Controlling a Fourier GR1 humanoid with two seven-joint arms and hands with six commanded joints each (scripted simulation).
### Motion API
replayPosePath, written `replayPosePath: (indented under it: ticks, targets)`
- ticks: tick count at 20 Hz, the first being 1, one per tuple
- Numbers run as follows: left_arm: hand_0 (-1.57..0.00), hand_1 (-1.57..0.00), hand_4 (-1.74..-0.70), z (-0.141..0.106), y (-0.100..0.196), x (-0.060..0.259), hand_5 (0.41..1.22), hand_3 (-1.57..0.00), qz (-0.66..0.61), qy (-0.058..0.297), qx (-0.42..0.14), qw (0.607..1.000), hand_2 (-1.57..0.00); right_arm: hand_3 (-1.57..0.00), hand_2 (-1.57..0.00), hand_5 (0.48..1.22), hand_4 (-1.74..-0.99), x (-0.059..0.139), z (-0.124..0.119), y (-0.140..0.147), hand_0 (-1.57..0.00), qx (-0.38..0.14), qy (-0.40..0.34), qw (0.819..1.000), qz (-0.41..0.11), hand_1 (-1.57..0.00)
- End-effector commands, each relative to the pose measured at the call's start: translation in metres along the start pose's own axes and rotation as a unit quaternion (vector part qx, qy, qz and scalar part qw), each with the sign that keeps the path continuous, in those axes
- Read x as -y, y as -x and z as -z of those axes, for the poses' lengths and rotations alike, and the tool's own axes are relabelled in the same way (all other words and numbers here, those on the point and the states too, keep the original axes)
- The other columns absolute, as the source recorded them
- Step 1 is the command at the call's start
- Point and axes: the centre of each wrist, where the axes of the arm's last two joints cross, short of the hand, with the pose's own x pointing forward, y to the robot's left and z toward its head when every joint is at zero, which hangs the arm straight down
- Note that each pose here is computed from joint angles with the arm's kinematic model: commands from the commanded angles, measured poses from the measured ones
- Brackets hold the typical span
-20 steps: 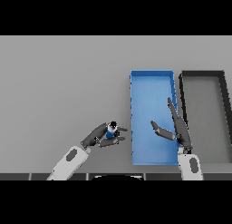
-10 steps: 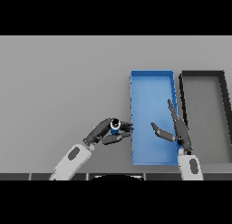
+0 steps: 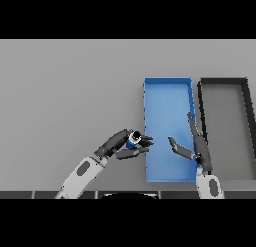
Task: Pick up the blue pipe and place it into the blue bin.
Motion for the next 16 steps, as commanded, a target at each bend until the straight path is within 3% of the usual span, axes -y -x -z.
replayPosePath:
  ticks: [1,4,7,10,12,16]
  targets:
    - [-1.57,-1.57,-1.47,0.003,0.001,0.001,1.220,-1.57,-0.002,0.001,-0.005,1.000,-1.57,0.00,0.00,0.578,-1.121,-0.003,-0.007,0.001,0.00,-0.004,0.013,1.000,0.002,0.00]
    - [-1.57,-1.57,-1.47,0.000,0.000,-0.003,1.220,-1.57,-0.002,-0.001,0.000,1.000,-1.57,0.00,0.00,0.578,-1.157,-0.014,-0.027,0.003,0.00,-0.018,0.054,0.998,0.008,0.00]
    - [-1.57,-1.57,-1.47,-0.004,0.003,0.002,1.221,-1.57,0.001,0.002,0.000,1.000,-1.57,0.00,0.00,0.572,-1.194,-0.010,-0.033,0.001,0.00,-0.014,0.069,0.997,0.014,-0.01]
    - [-1.57,-1.57,-1.47,-0.002,0.002,-0.004,1.221,-1.57,0.005,0.005,0.003,1.000,-1.57,0.00,-0.03,0.579,-1.172,-0.004,-0.030,-0.014,0.00,0.073,0.048,0.993,0.074,-0.02]
    - [-1.57,-1.57,-1.47,-0.002,0.003,-0.001,1.221,-1.57,0.005,0.008,0.000,1.000,-1.57,0.00,-0.02,0.597,-1.169,0.009,-0.027,-0.032,0.00,0.118,0.027,0.989,0.084,-0.01]
    - [-1.57,-1.57,-1.47,0.000,0.003,-0.002,1.221,-1.57,0.010,0.005,-0.004,1.000,-1.57,0.00,-0.01,0.567,-1.177,0.025,-0.021,-0.079,0.00,0.136,-0.071,0.986,0.062,0.00]
